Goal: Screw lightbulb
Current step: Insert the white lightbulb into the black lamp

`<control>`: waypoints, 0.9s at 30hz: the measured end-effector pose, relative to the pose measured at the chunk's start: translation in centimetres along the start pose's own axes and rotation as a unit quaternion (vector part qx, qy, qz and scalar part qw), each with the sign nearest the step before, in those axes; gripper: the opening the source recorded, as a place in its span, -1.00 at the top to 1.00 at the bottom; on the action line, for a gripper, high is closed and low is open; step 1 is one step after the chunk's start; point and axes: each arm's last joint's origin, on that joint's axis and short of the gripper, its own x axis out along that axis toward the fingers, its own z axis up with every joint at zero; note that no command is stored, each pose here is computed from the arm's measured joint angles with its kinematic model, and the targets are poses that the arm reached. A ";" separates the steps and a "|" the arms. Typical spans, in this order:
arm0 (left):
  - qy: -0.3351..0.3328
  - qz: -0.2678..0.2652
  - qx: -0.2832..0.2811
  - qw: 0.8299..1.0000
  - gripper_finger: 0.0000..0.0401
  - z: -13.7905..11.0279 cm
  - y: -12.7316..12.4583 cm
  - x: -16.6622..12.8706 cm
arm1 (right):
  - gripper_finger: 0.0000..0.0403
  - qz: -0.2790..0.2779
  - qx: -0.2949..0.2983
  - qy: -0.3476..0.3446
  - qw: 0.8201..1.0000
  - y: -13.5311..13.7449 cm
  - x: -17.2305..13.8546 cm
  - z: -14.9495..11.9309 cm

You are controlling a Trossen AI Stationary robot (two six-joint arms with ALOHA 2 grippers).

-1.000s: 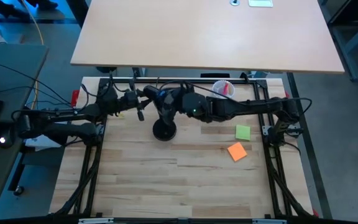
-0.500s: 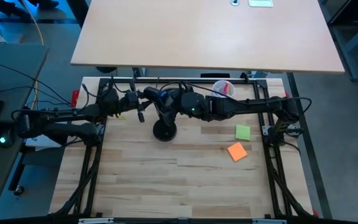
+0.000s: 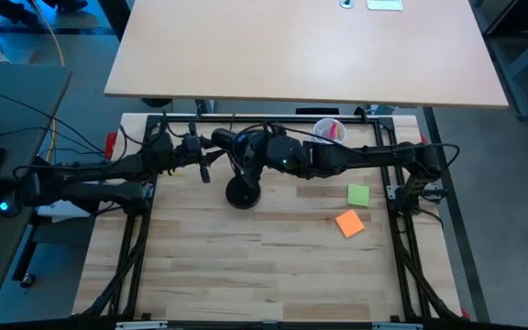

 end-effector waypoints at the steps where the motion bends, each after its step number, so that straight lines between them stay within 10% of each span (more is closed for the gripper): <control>1: 0.003 0.000 -0.002 1.000 0.51 0.0 0.0 -0.2 | -0.16 0.000 -0.005 0.000 1.000 0.0 0.0 0.0; 15: -0.023 0.047 0.006 0.999 -0.16 1.5 1.6 -3.9 | -0.16 0.006 -0.049 -0.001 0.999 0.1 -0.1 0.1; 27: -0.068 -0.041 -0.005 0.997 -0.07 1.2 3.7 -2.5 | -0.15 0.001 -0.033 0.003 0.999 -0.2 -0.2 0.1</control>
